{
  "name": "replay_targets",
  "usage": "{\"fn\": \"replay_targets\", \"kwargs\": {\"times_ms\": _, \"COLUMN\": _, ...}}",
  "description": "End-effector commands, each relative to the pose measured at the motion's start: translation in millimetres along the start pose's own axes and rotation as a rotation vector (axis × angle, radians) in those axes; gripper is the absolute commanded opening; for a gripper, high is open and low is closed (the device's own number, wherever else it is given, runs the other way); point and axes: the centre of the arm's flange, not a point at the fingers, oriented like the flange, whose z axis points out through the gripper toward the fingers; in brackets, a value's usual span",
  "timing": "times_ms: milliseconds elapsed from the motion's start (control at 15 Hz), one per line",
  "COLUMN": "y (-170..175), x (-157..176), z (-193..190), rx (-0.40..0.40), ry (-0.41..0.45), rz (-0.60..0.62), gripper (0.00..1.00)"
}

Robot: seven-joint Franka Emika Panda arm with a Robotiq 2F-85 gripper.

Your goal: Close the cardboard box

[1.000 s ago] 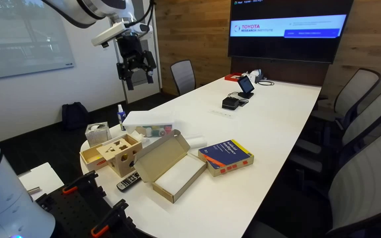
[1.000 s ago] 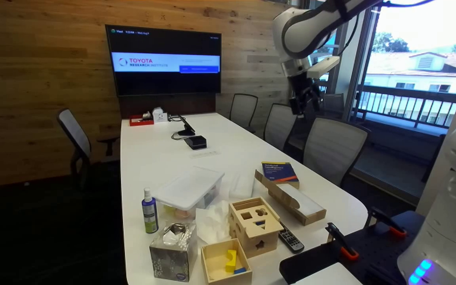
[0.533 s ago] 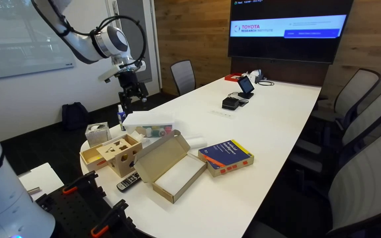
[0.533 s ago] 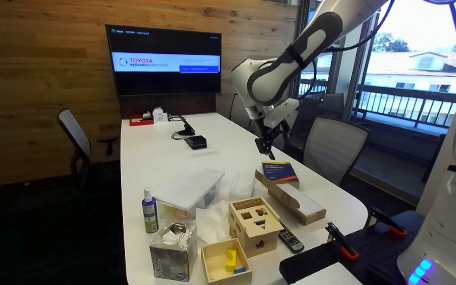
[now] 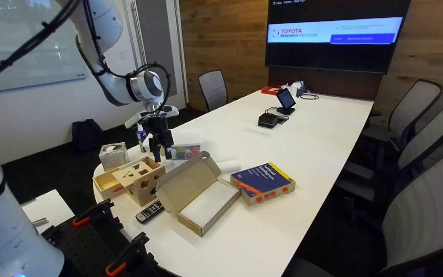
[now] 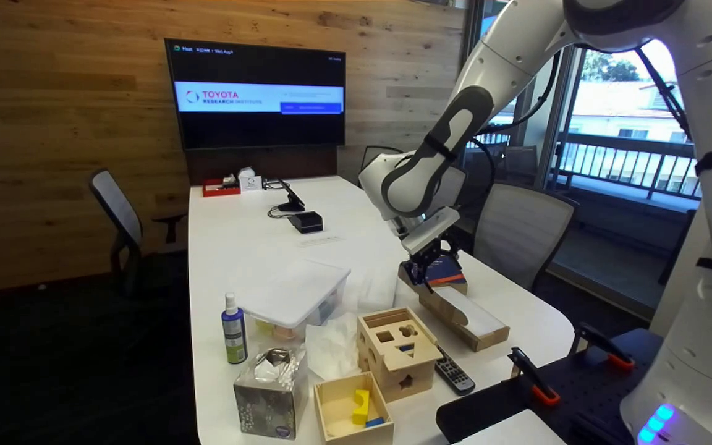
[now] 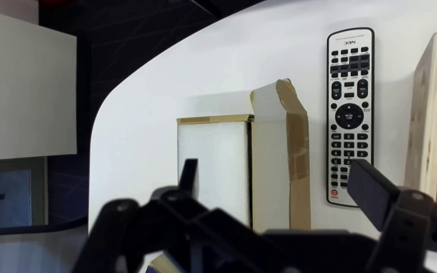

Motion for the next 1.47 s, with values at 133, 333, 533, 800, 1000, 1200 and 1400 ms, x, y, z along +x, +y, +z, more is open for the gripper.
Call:
{"fn": "replay_targets", "kwargs": {"times_ms": 133, "y": -11, "x": 53, "z": 43, "rx": 0.038, "ry": -0.004, "rz": 0.032, "gripper": 1.0}}
{"fn": "replay_targets", "kwargs": {"times_ms": 333, "y": -9, "x": 80, "z": 51, "rx": 0.042, "ry": 0.008, "rz": 0.039, "gripper": 1.0}}
{"fn": "replay_targets", "kwargs": {"times_ms": 533, "y": -12, "x": 98, "z": 49, "rx": 0.025, "ry": 0.013, "rz": 0.018, "gripper": 0.74}}
{"fn": "replay_targets", "kwargs": {"times_ms": 800, "y": -22, "x": 110, "z": 54, "rx": 0.029, "ry": 0.01, "rz": -0.013, "gripper": 0.43}}
{"fn": "replay_targets", "kwargs": {"times_ms": 1000, "y": -31, "x": 113, "z": 61, "rx": 0.042, "ry": 0.001, "rz": -0.029, "gripper": 0.2}}
{"fn": "replay_targets", "kwargs": {"times_ms": 1200, "y": -25, "x": 106, "z": 58, "rx": 0.062, "ry": 0.017, "rz": -0.008, "gripper": 0.01}}
{"fn": "replay_targets", "kwargs": {"times_ms": 1400, "y": -6, "x": 98, "z": 46, "rx": 0.059, "ry": 0.038, "rz": 0.019, "gripper": 0.02}}
